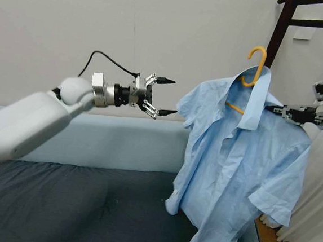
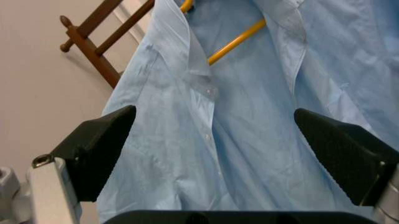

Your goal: Pick up the clothes from the sofa and hang them on the clothes hanger.

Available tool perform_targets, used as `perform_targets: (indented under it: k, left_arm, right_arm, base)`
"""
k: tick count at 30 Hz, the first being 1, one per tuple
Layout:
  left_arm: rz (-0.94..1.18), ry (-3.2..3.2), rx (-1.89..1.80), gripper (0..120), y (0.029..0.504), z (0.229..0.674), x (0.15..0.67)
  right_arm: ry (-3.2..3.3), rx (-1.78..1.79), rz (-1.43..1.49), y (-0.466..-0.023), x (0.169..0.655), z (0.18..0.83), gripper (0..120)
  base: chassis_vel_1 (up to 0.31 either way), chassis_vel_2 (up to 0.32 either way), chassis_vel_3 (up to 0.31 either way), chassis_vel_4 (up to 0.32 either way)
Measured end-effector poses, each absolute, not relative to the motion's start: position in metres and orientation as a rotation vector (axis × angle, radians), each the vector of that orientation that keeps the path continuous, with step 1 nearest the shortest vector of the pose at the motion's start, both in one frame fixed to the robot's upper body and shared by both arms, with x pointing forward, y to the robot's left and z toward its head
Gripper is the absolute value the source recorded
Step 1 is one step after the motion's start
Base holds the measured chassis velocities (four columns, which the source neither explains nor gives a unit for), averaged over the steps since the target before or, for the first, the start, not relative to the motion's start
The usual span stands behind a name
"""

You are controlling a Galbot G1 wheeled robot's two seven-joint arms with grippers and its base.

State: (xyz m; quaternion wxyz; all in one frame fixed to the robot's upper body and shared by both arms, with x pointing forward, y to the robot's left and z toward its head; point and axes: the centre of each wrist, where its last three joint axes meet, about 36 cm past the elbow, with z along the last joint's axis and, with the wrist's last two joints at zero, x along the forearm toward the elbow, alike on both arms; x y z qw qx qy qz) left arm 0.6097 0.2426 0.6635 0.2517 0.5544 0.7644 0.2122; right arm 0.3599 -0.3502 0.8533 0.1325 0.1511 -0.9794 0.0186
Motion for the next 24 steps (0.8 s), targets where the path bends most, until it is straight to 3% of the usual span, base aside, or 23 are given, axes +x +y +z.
perform_targets:
  k: [18,23,24]
  left_arm:
    - [0.292,2.324,1.229,100,0.122,0.601,0.545]
    - [0.222,2.388,1.202,94,0.101,0.601,0.529]
    - [0.206,2.404,1.178,88,0.097,0.602,0.526]
  right_arm:
    - [-2.815,0.509,0.078,-0.319,0.330,0.864,8]
    - [-2.813,0.508,0.082,-0.319,0.330,0.864,8]
    - [-2.808,0.508,0.083,-0.319,0.330,0.864,8]
  base:
    - [0.000,0.000,0.000,0.000]
    - [0.000,0.000,0.000,0.000]
    - [0.000,0.000,0.000,0.000]
